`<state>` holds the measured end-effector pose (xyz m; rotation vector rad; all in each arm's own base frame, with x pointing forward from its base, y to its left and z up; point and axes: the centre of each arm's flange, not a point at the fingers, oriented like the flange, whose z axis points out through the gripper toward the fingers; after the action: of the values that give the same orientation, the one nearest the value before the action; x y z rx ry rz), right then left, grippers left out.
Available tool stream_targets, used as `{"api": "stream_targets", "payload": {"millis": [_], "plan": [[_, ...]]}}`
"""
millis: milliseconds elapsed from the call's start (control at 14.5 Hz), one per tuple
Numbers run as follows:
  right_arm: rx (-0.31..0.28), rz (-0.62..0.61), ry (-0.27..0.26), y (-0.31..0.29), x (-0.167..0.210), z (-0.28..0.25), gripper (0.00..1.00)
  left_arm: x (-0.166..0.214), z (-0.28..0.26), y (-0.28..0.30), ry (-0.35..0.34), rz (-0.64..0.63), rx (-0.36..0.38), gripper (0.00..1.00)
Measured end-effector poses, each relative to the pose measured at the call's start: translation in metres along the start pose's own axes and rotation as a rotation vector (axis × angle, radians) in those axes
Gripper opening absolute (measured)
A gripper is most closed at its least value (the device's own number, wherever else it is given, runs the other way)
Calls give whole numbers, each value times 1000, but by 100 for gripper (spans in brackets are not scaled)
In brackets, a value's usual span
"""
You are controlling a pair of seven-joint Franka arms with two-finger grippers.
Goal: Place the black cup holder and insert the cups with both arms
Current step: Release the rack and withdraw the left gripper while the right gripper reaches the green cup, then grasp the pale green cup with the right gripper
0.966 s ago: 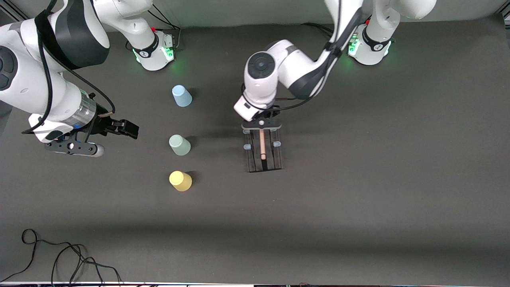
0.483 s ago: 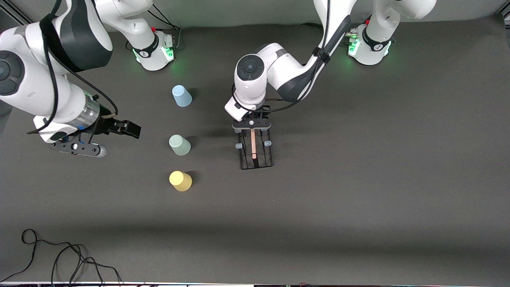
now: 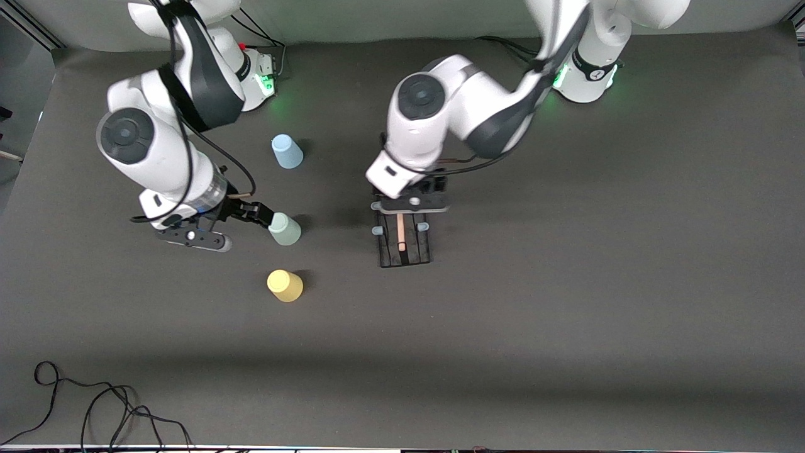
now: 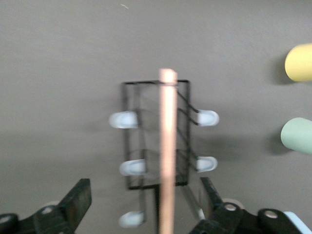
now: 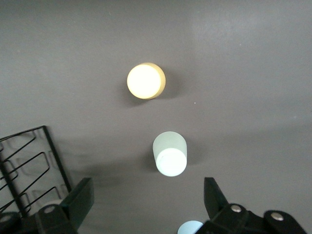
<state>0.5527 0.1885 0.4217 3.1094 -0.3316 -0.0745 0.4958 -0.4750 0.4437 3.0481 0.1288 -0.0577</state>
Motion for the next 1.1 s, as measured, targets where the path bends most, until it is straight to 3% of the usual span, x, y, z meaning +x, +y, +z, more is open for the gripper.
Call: {"api": "stream_targets", "payload": {"millis": [69,276,552,897,1103], "plan": [[0,3,1,4,-4,19,100,12,-29,-26,-11,-13,25,100],[8,8,16,17,-20,74,100,55,-68,-103,41,-33,150,100],[8,10,19,27,-34,111,100,117,-100,-235,39,-21,167,100],[14,12,35,36,-47,164,100,128,-147,-411,-43,60,163,100],[9,7,27,35,-50,183,100,111,-164,-459,-54,70,147,100]]}}
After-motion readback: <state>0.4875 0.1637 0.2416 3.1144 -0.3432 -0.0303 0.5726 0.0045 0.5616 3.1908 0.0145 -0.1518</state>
